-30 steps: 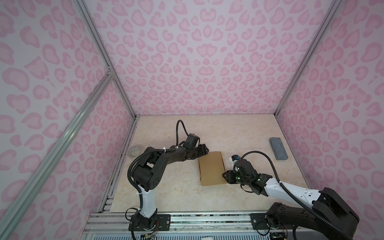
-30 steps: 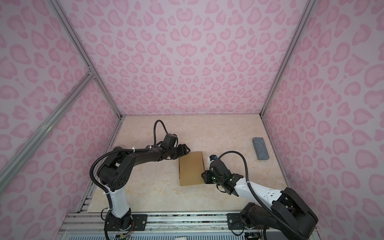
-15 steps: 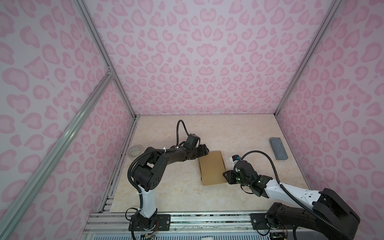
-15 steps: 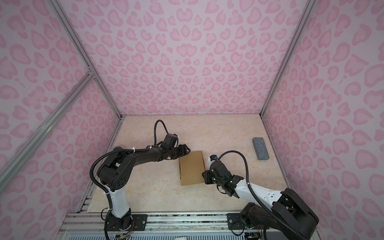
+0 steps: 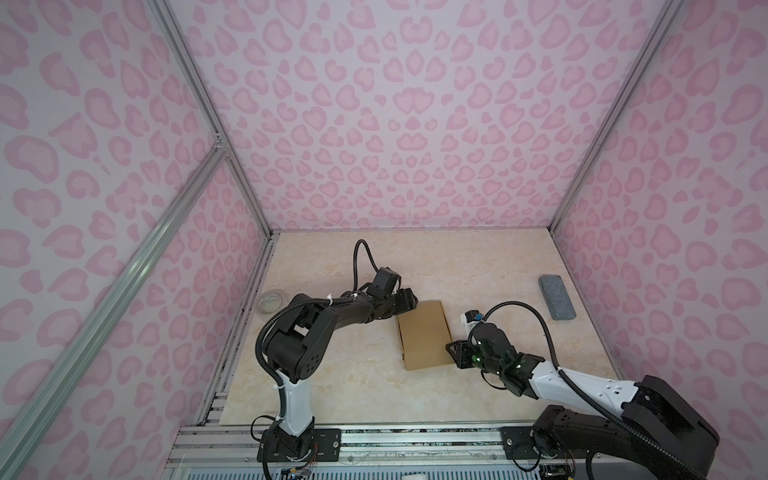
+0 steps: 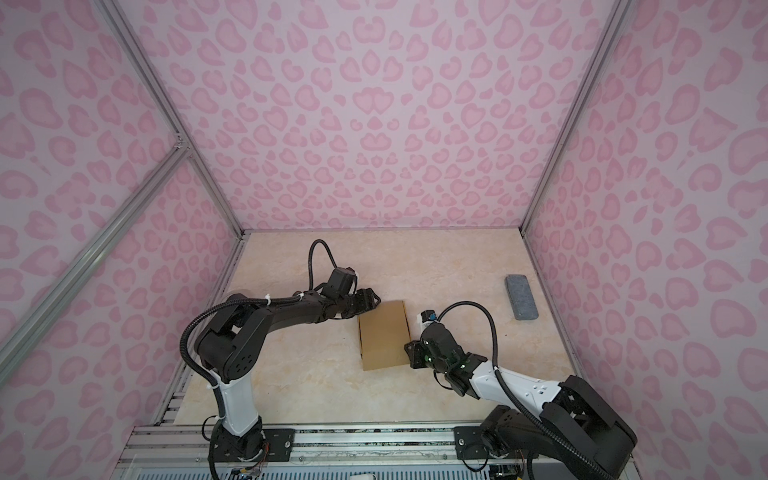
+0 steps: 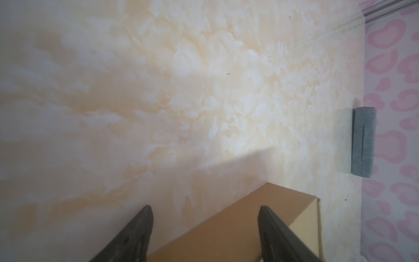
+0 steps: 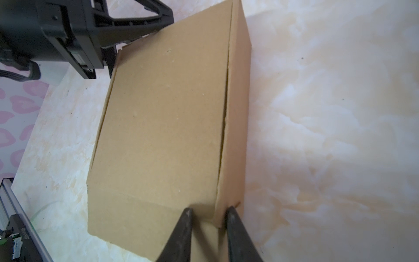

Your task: Fold the paper box

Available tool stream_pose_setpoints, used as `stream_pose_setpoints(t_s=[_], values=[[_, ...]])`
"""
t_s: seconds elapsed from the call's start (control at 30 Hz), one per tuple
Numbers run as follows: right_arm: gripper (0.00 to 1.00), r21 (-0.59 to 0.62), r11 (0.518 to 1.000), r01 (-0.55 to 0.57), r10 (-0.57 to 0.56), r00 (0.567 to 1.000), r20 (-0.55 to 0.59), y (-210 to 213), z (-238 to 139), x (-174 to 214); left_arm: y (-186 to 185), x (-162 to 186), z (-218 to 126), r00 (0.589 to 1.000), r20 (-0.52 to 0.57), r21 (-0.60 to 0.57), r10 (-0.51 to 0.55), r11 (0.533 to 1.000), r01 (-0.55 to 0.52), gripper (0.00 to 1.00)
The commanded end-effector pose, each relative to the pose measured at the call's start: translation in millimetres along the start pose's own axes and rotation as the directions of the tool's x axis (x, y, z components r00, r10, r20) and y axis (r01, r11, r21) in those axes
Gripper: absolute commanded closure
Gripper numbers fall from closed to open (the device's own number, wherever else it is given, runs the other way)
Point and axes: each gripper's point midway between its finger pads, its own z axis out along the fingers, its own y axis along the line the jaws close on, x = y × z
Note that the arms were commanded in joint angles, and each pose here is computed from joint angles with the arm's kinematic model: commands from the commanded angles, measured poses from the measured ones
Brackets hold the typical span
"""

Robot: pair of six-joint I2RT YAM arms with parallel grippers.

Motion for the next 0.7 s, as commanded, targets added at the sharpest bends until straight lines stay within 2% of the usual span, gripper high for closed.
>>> stream_pose_setpoints(t_s=[0.0, 0.67], values=[[0.72, 0.05, 0.999, 0.001, 0.0, 1.0, -0.002, -11, -1, 4, 71, 111, -15, 0.899, -0.38, -0.306, -0.219, 0.947, 0.101, 0.24], [0.66, 0.007, 0.999, -0.044, 0.044, 0.999, -0.015, -1, -19, 4, 72, 112, -15, 0.896, -0.384, -0.314, -0.223, 0.944, 0.101, 0.24]])
